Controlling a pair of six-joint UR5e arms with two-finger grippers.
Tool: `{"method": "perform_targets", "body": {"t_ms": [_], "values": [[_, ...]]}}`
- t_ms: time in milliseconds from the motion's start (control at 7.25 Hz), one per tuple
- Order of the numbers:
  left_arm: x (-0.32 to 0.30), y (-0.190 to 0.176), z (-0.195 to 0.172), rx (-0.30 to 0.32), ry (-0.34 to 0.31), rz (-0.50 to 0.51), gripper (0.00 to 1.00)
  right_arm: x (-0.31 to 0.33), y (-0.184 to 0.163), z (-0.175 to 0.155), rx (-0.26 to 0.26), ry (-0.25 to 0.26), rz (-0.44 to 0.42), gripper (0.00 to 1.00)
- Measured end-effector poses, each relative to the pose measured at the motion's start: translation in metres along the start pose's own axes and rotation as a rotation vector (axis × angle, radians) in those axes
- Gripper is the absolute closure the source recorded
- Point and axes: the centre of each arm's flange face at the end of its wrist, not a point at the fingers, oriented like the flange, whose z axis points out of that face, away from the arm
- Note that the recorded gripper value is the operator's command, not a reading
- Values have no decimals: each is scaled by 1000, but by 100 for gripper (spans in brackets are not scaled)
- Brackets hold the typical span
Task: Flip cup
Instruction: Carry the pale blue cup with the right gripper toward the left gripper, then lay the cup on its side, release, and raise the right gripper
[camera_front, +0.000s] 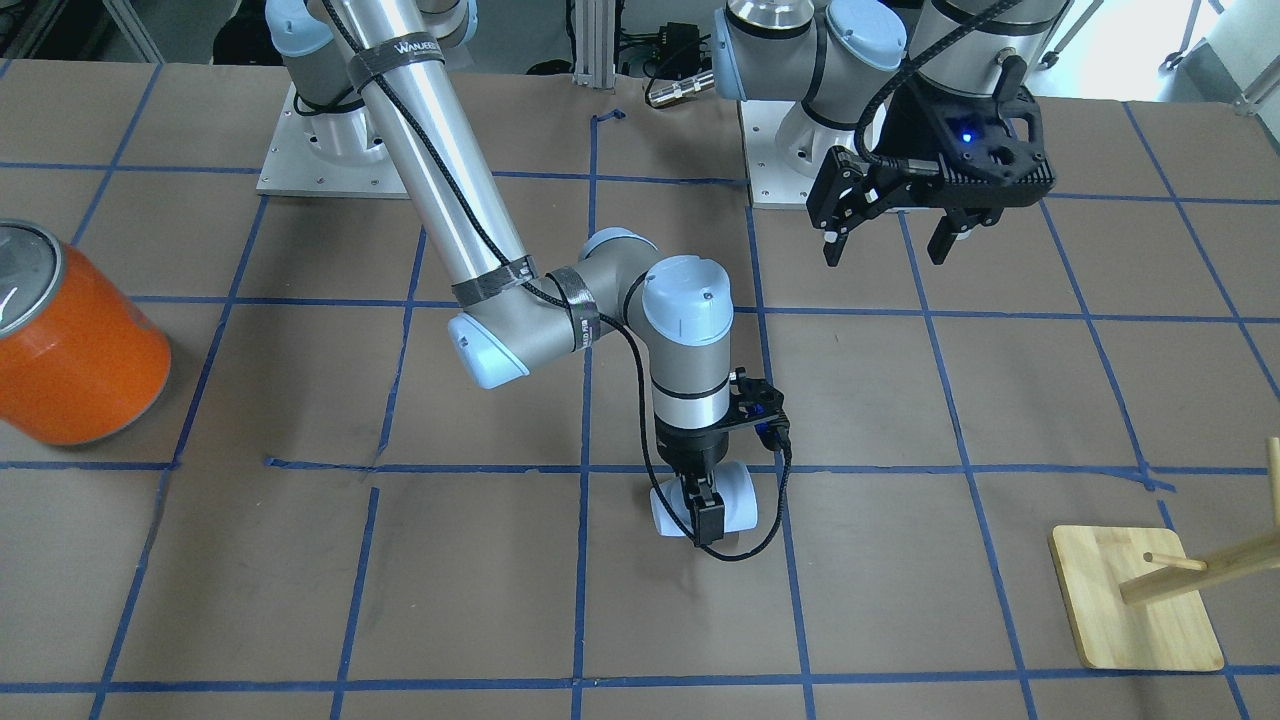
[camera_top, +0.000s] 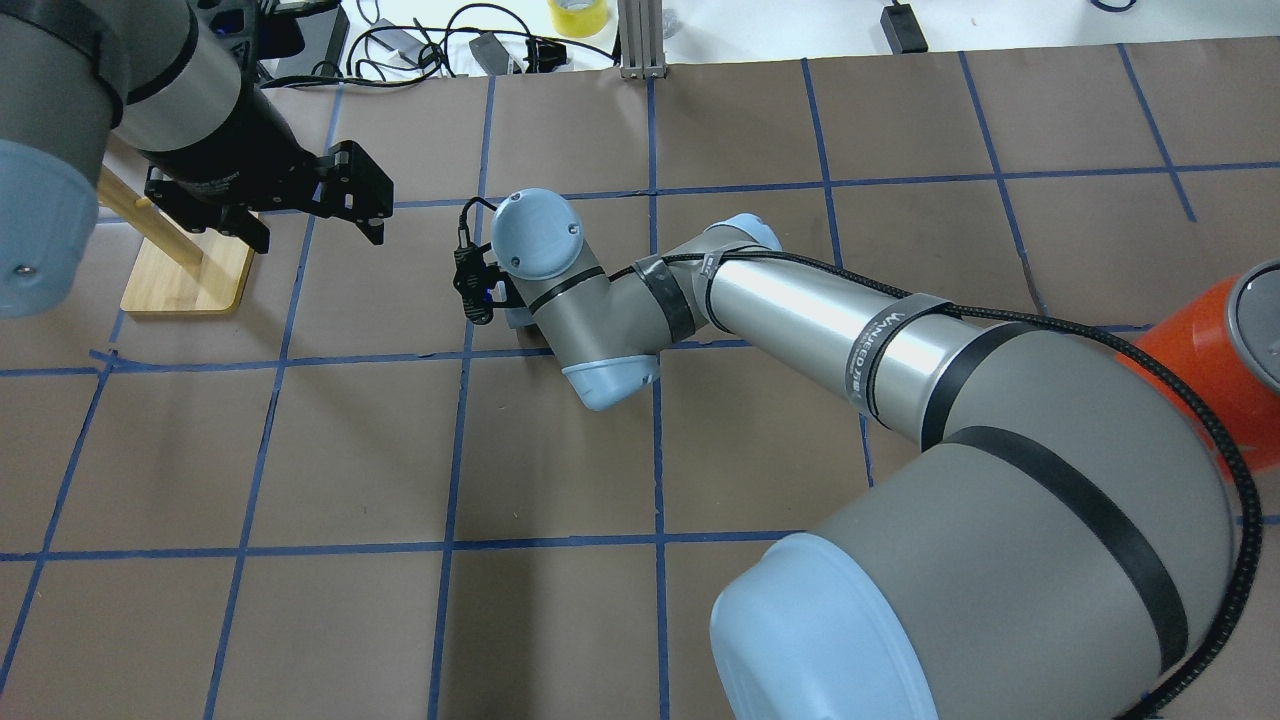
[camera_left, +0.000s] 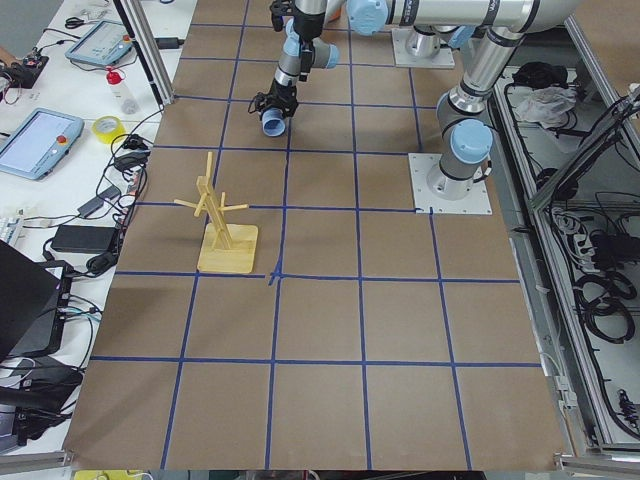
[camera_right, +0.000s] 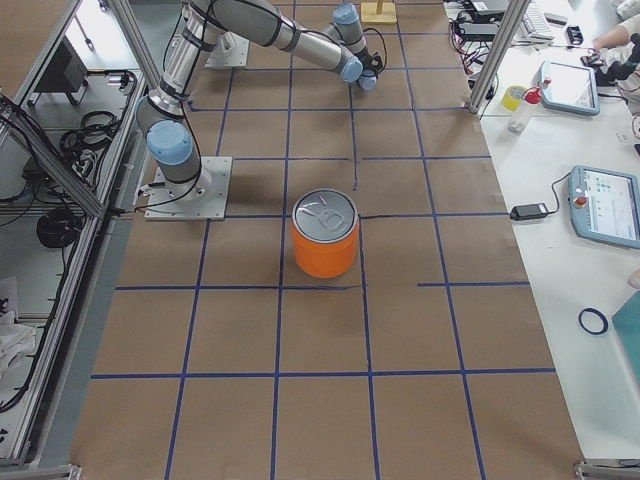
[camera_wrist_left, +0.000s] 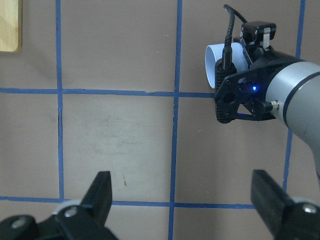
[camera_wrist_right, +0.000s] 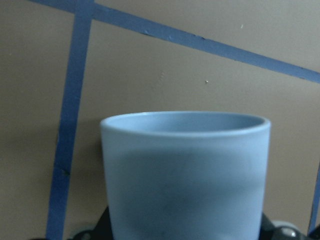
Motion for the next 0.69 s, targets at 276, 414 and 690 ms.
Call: {"method": "perform_targets", "body": {"t_ms": [276, 414, 690], "values": [[-3, 1, -1, -2, 0, -8, 0, 0, 0, 0, -1, -1, 3, 1], [-6, 1, -1, -6, 0, -13, 0, 0, 1, -2, -6, -6, 6, 1], [-8, 0, -2, -8, 3, -18, 0, 6, 6, -16, -26, -25, 17, 1]]}}
